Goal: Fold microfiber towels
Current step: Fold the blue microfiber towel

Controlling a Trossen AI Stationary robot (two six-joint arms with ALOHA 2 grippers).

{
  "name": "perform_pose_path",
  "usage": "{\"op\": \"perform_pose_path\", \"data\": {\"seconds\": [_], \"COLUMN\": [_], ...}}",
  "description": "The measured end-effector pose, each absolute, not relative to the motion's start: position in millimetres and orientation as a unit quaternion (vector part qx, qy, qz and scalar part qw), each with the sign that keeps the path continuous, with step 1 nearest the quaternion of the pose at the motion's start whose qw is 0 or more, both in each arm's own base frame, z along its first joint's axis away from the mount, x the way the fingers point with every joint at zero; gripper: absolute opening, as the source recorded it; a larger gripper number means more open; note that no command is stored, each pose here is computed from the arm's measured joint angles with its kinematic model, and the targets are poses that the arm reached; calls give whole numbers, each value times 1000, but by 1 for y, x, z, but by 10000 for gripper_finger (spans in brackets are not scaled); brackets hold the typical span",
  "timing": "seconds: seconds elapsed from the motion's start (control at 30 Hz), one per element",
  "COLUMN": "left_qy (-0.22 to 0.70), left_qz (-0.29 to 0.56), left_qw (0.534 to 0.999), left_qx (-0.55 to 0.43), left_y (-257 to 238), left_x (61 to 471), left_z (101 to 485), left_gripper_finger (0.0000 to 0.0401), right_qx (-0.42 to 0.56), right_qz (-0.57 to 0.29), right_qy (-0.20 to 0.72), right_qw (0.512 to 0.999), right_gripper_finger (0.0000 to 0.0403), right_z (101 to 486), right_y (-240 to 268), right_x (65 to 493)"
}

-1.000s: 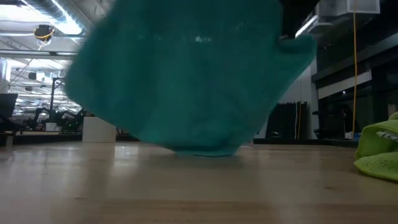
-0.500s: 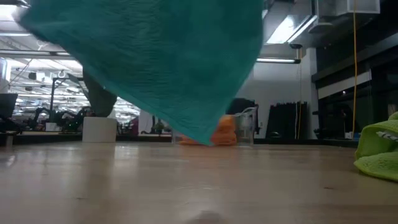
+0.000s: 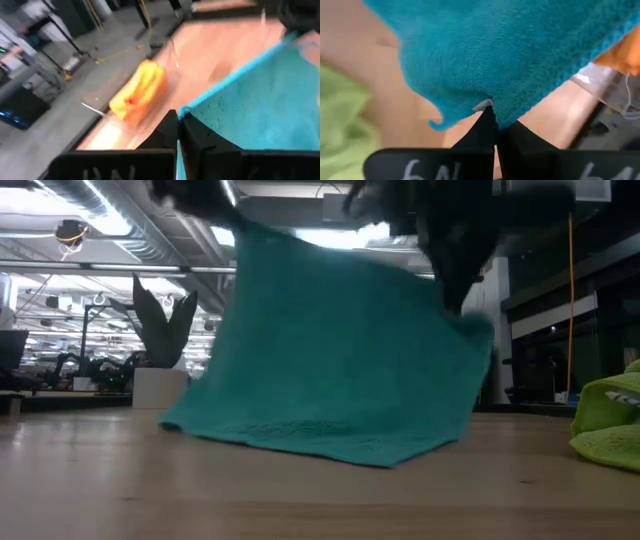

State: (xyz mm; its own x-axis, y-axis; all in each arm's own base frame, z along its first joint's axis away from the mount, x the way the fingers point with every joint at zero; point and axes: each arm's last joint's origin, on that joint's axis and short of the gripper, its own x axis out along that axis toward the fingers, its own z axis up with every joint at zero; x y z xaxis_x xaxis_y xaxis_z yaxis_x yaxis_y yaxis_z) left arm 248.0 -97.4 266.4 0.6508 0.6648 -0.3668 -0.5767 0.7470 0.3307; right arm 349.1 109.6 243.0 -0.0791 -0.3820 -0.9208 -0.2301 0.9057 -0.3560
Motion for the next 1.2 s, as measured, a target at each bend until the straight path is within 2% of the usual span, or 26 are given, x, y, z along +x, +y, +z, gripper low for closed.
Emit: {"op": "perform_pose_path", "data": {"seconds": [0.17,0.33,0.63,0.83,1.07,1.2], "left_qy": [285,318,383,439,463,458], "left_qz": [347,355,306,258,227,236], "left_qw": [887,872,864,855,853,855], "left_qx": [108,112,110,97,78,54], "left_y": [-73,-55,-54,-55,-57,-57], "left_x": [259,259,252,246,245,245], "left_z": [244,231,221,215,213,213], "left_gripper_finger": [0,0,0,0,0,15], "right_qx": [-231,-223,-105,-69,-55,-39], "right_qz": [-83,-99,9,64,85,79], "right_qy": [730,726,675,612,560,559], "right_qw": [637,644,730,785,823,824], "right_gripper_finger": [5,5,5,5,5,20], "right_z": [220,220,218,220,223,223], "right_y": [101,99,125,146,165,170], "right_x": [348,349,368,380,385,384]}}
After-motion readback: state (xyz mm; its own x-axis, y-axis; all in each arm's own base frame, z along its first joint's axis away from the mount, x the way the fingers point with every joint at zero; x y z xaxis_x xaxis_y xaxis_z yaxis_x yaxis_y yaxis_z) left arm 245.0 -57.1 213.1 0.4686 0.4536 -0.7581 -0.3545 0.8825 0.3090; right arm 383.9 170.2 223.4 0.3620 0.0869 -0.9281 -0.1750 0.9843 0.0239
